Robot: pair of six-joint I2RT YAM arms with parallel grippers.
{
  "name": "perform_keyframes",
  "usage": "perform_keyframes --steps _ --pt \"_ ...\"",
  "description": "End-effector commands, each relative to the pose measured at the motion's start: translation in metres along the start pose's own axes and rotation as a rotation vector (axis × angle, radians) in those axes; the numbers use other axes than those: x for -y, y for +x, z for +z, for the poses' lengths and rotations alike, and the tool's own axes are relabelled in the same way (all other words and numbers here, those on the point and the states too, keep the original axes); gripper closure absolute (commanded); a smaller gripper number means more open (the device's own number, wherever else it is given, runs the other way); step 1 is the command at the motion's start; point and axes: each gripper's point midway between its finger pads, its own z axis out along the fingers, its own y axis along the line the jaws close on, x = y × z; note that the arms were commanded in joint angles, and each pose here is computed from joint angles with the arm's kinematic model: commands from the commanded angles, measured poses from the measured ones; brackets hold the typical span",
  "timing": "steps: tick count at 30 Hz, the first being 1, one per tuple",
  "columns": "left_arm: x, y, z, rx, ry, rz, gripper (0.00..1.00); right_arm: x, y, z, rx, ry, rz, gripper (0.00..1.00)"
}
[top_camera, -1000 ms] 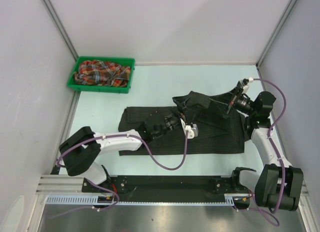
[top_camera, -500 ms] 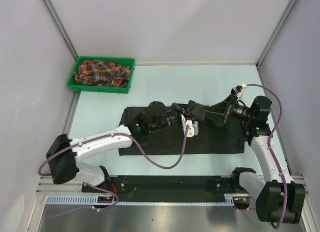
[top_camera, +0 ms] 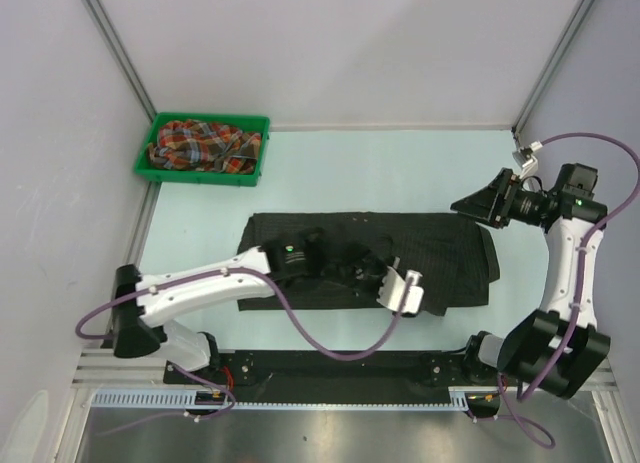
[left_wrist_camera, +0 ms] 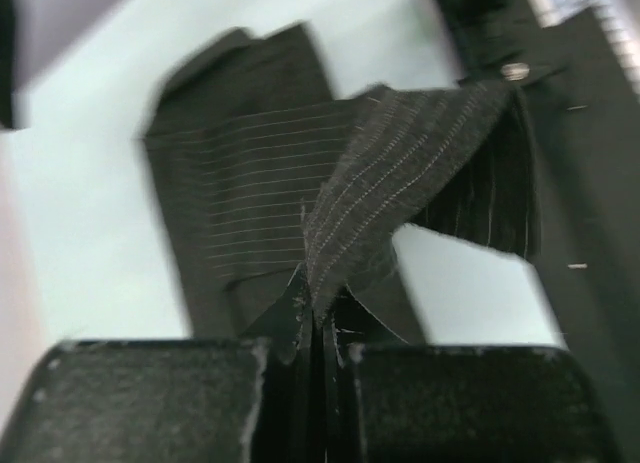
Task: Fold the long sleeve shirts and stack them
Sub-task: Fold the shirt
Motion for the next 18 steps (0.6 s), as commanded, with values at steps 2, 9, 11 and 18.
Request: perform_keyframes --steps 2,9,11,18 --pt "0.053 -0.01 0.007 -0.095 0.258 -0.286 1.0 0.041 -0.009 0.007 -0.03 0.084 -0.09 0.32" --pt "0.083 -0.067 -0.027 0.078 0.449 -0.32 1.0 0.078 -0.01 0.046 -0.116 0.135 -0.167 0.45" --pt "0.089 -0.068 -0.035 0.088 0.467 -0.287 1.0 0.084 -0.001 0.058 -0.15 0.134 -0.162 0.46" --pt "0.108 -0.049 -0.039 0.051 0.497 -0.33 1.0 0.122 0.034 0.085 -0.246 0.209 -0.176 0.54"
